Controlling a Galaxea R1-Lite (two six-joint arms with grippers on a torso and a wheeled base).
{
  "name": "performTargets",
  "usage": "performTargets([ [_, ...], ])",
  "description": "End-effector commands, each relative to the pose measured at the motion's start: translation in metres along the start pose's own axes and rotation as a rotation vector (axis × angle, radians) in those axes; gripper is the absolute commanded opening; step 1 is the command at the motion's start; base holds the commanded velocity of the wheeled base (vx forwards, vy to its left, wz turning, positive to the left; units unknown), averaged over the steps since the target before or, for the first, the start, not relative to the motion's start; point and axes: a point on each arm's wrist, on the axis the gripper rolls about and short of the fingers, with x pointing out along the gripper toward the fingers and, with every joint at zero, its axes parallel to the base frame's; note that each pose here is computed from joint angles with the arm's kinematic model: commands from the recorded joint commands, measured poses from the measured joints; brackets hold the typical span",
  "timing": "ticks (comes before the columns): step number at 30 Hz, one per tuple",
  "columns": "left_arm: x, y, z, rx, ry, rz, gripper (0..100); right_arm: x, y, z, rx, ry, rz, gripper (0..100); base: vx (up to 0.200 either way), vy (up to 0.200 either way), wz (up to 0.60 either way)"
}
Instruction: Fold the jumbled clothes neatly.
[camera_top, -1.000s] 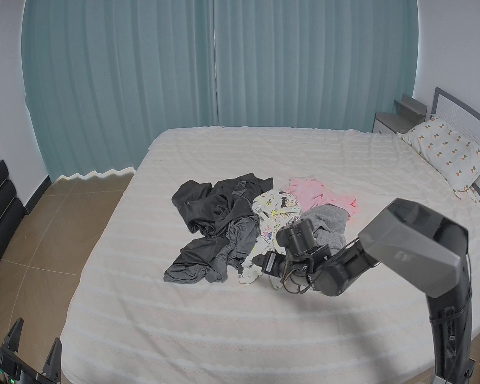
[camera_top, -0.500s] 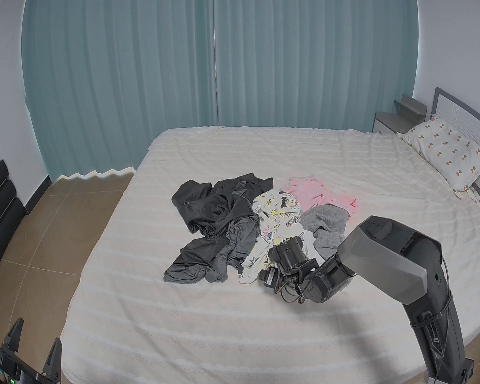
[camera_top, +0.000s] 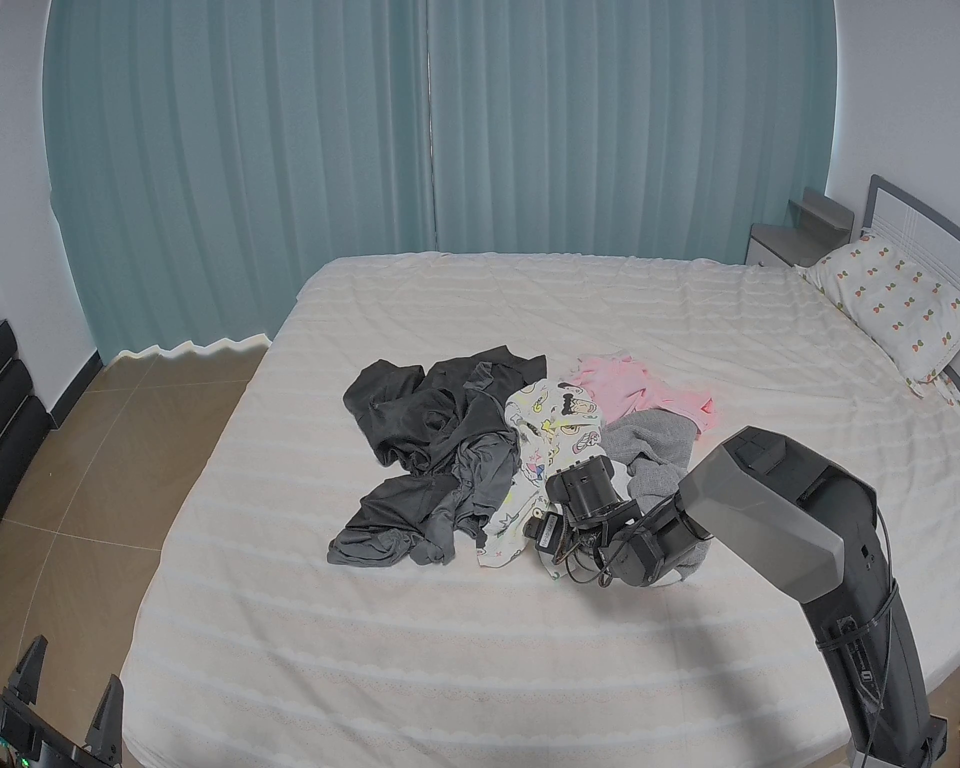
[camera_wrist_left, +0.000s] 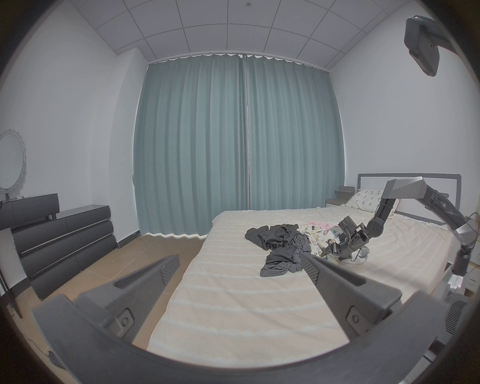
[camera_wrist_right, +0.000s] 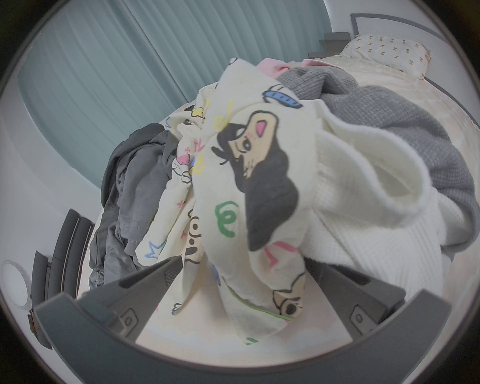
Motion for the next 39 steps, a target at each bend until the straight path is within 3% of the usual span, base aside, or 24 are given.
performTargets([
  [1, 0.000, 0.000, -0.005, 0.000, 0.000, 0.001, 100, 0.006, 0.007, 0.005, -0.004, 0.010, -0.006, 0, 0.000, 0.000, 0.00],
  [13, 0.000, 0.000, -0.005, 0.000, 0.001, 0.001, 100, 0.004, 0.004, 0.002, -0.010, 0.038, -0.035, 0, 0.000, 0.000, 0.00],
  [21, 0.000, 0.000, -0.005, 0.000, 0.000, 0.001, 100, -0.036, 0.000, 0.009, 0.014, 0.059, -0.033, 0, 0.000, 0.000, 0.00],
  [29, 0.000, 0.000, -0.005, 0.000, 0.001, 0.001, 100, -0.101, -0.006, 0.027, 0.087, 0.063, 0.076, 0, 0.000, 0.000, 0.00],
  [39, 0.000, 0.000, -0.005, 0.000, 0.001, 0.001, 100, -0.204, -0.029, 0.042, 0.128, -0.073, 0.319, 0, 0.000, 0.000, 0.00],
])
